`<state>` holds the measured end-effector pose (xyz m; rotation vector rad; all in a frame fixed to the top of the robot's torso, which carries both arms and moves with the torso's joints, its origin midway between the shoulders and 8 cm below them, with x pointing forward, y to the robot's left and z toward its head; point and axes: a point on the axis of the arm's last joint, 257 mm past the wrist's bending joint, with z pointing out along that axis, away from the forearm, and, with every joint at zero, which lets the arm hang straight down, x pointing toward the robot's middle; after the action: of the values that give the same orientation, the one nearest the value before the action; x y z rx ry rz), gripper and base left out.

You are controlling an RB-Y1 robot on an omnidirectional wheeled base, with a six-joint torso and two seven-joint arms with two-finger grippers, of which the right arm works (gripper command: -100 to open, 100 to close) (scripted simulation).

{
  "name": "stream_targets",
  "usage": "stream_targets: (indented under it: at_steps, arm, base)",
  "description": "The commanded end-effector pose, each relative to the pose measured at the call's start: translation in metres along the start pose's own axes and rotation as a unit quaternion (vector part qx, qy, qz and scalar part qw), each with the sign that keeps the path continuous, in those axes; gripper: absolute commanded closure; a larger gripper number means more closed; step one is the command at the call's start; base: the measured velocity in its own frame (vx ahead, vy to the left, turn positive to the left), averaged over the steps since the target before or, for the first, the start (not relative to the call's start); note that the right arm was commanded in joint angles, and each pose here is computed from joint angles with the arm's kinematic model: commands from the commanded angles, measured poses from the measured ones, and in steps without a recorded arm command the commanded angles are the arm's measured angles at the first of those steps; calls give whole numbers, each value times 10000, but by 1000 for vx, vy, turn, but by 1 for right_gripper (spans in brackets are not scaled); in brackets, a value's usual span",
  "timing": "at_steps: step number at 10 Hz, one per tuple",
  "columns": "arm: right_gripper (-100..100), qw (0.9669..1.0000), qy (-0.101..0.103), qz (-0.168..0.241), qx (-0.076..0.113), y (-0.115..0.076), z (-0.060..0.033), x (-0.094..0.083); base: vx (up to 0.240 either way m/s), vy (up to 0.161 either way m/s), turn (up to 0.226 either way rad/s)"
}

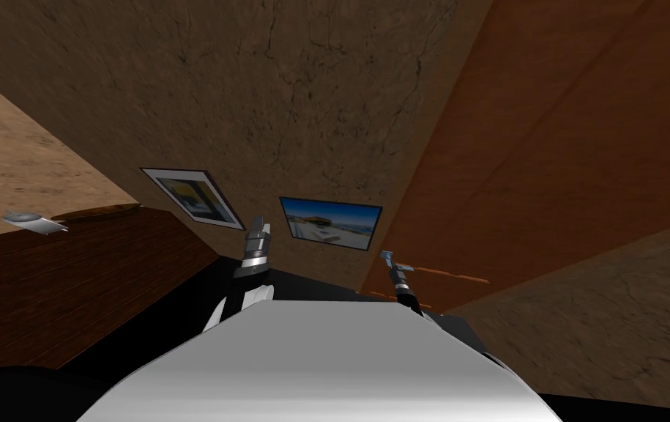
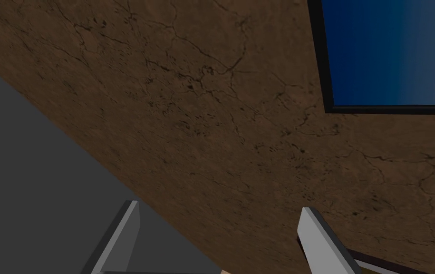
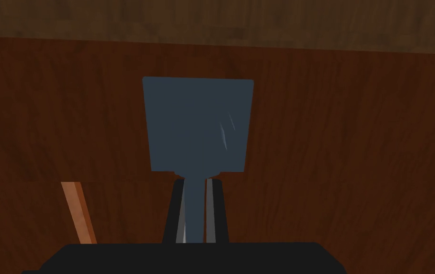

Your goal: Pull the door open

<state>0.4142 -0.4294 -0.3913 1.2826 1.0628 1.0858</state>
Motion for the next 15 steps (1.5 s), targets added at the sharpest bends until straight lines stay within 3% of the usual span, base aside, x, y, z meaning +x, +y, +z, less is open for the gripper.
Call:
stream_targets:
  at_steps: [1, 4, 13, 15]
  arm:
    - [100, 10000, -4, 0, 45, -34, -22, 1]
    - [100, 10000, -4, 0, 45, -34, -22, 1]
    - [100, 9982, 596, -30, 63, -8, -280, -20]
    - [100, 9980, 628, -20, 68, -18, -279, 9]
  base:
    - [-33, 7, 5]
    - [-11, 2, -1]
    - [-183, -53, 114]
    - [-166, -31, 52]
